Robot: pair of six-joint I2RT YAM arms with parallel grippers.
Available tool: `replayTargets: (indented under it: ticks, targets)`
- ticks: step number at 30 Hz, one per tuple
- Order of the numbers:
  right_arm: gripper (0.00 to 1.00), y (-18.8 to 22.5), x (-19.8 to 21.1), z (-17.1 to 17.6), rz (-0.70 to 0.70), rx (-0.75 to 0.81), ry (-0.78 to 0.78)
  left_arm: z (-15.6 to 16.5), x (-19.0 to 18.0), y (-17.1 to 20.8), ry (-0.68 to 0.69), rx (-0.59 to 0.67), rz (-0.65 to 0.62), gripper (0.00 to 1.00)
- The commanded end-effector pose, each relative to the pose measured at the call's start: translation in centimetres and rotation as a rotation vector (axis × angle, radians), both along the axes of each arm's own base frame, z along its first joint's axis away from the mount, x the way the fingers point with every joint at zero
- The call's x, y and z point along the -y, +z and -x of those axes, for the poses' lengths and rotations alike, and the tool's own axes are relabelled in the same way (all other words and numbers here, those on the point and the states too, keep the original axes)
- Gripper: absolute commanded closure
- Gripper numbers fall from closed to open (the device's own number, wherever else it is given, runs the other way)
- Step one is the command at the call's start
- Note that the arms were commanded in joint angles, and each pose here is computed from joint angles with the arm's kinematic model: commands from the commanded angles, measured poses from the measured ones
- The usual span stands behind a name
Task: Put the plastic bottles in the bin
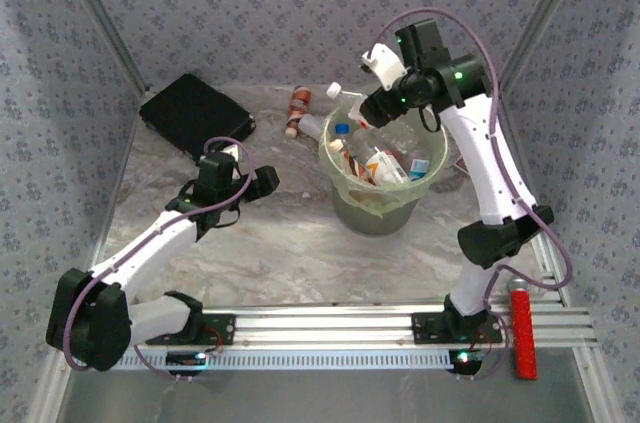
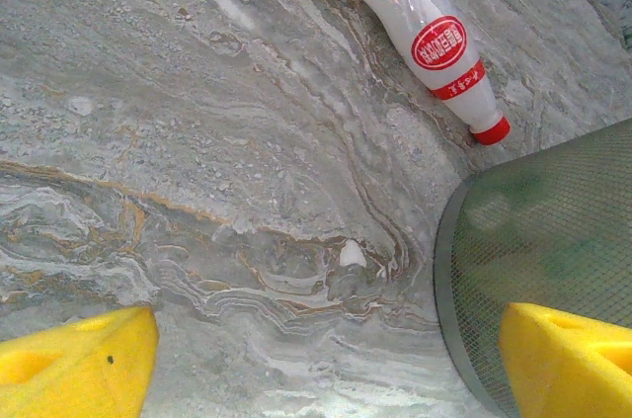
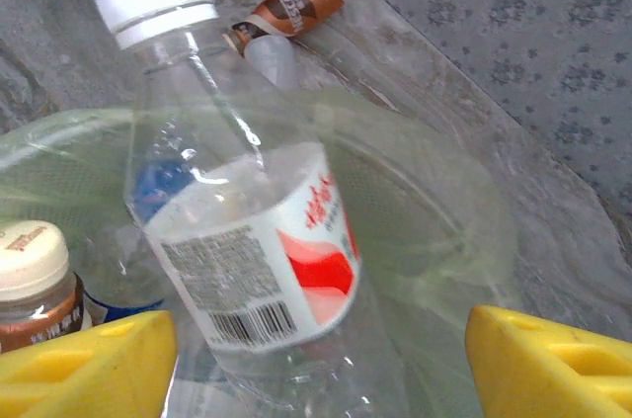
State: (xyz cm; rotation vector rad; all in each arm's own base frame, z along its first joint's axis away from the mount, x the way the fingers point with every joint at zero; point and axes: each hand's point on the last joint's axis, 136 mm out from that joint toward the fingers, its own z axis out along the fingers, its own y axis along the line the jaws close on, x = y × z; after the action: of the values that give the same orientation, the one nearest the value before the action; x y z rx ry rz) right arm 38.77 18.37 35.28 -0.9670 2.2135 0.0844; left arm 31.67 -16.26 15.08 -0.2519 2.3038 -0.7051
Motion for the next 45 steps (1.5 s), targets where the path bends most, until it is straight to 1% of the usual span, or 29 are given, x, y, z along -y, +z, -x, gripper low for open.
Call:
replayTargets:
  ticks: [1,4,6,7,8,9,11,12,16,19,22,24,30,34,36,38,41,45]
  targets:
    - [0.22,-1.7,-1.4,-0.9,-0.009,-0.001,0.036,-0.6,0.4,1.6,-0.011,0.041,0.023,0.11]
    - [0.21,-3.4,-1.8,-1.4,0.020,-0.006,0.056,-0.5,0.2,1.6,-0.007,0.043,0.021,0.11]
    - [0.23,-4.2,-1.9,-1.9,0.066,0.012,0.062,-0.5,0.1,1.7,-0.006,0.044,0.019,0.11]
    - [0.26,-4.2,-1.9,-2.0,0.078,0.023,0.060,-0.4,0.0,1.7,-0.005,0.045,0.016,0.11]
    - [0.31,-4.2,-1.9,-2.1,0.082,0.034,0.056,-0.4,0.0,1.7,-0.005,0.046,0.015,0.11]
    - [0.38,-3.7,-2.1,-2.1,0.073,0.047,0.056,-0.4,0.0,1.7,-0.004,0.046,0.015,0.11]
    - [0.48,-2.5,-2.5,-1.7,0.051,0.074,0.063,-0.5,-0.1,1.7,-0.003,0.045,0.015,0.11]
    - [0.50,-1.7,-2.6,-1.5,0.049,0.093,0.066,-0.5,-0.1,1.6,-0.001,0.044,0.012,0.11]
    - [0.49,1.0,-2.7,0.0,0.076,0.153,0.050,-0.7,-0.1,1.7,0.000,0.046,0.013,0.11]
    - [0.49,2.4,-1.8,1.0,0.122,0.176,0.007,-1.0,0.0,1.6,-0.002,0.044,0.009,0.11]
    - [0.49,2.5,-0.6,1.7,0.180,0.153,-0.033,-1.3,0.2,1.5,-0.007,0.040,0.003,0.11]
    - [0.49,1.3,0.0,2.6,0.220,0.084,-0.026,-1.7,0.4,1.4,-0.012,0.034,-0.002,0.11]
    - [0.47,-2.3,0.8,2.6,0.255,-0.083,-0.046,-2.8,1.3,1.7,-0.040,0.034,-0.006,0.11]
    - [0.40,-3.8,1.0,2.5,0.276,-0.148,-0.065,-3.5,1.8,2.0,-0.060,0.039,-0.018,0.11]
    - [0.34,-3.5,1.0,2.5,0.262,-0.145,-0.081,-4.0,1.9,2.2,-0.068,0.042,-0.031,0.11]
    - [0.30,-2.8,0.9,2.5,0.252,-0.124,-0.081,-4.5,2.1,2.3,-0.079,0.044,-0.045,0.11]
    - [0.27,-1.3,1.0,2.6,0.221,-0.087,-0.080,-5.6,2.5,2.5,-0.092,0.053,-0.065,0.11]
    - [0.19,0.4,1.2,2.5,0.164,-0.058,-0.097,-7.6,3.0,2.6,-0.113,0.050,-0.077,0.10]
